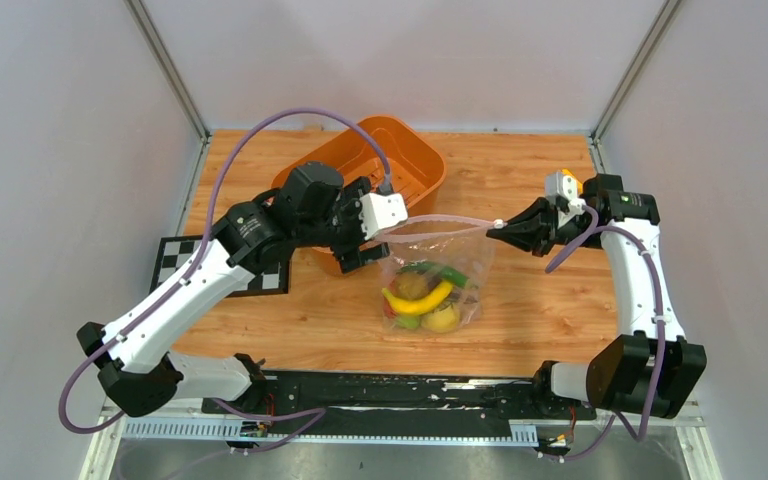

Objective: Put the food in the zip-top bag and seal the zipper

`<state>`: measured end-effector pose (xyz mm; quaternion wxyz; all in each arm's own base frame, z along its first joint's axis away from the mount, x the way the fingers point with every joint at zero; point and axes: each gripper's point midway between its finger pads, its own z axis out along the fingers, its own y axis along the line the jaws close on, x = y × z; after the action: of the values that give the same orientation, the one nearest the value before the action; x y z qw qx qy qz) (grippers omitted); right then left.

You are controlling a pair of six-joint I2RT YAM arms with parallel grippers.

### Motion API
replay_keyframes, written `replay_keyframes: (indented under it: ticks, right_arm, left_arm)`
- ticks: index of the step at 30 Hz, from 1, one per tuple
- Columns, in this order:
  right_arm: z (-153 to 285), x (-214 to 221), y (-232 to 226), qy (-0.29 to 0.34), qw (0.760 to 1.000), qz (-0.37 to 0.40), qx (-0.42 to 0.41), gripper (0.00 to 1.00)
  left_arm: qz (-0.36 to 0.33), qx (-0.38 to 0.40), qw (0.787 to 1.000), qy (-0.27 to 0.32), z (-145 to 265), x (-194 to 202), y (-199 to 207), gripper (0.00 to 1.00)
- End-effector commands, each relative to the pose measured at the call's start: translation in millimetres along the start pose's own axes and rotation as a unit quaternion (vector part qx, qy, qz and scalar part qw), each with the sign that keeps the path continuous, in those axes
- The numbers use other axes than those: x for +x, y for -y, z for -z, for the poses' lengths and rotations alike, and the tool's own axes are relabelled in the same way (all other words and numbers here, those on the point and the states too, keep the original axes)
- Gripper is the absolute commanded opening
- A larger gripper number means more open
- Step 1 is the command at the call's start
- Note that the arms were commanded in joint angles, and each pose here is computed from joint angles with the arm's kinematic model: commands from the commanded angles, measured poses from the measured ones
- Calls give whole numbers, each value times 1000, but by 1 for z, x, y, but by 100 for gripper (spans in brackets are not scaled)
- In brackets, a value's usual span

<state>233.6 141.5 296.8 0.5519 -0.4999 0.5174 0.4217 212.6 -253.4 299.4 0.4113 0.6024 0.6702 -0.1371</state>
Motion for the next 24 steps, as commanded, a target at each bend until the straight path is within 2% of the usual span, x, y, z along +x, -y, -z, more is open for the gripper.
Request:
replay_keyframes:
  ticks: [1,3,5,13,17,20,24]
  right_arm:
    - [-3,-36,-1,59,998,17,-2,0]
    - [-4,-37,-2,59,998,15,-5,0]
    - [-5,-37,-3,57,998,15,-7,0]
    - [-7,-32,-3,44,999,4,-13,0]
    - [-8,-31,-3,39,999,0,-16,0]
    - [-9,-29,-4,35,999,-1,-18,0]
    - [-10,-27,-5,33,999,-3,-21,0]
  left_arm:
    - [31,-86,982,167,34,-82,-38,94]
    - [29,-70,972,224,41,-109,-36,99]
    - [28,-35,964,260,41,-132,-30,100]
    - [17,82,942,325,0,-192,-18,100]
    - [-6,112,938,329,-21,-211,-9,100]
    - [-17,132,941,310,-42,-215,2,98]
    - [-6,162,943,290,-70,-217,13,87]
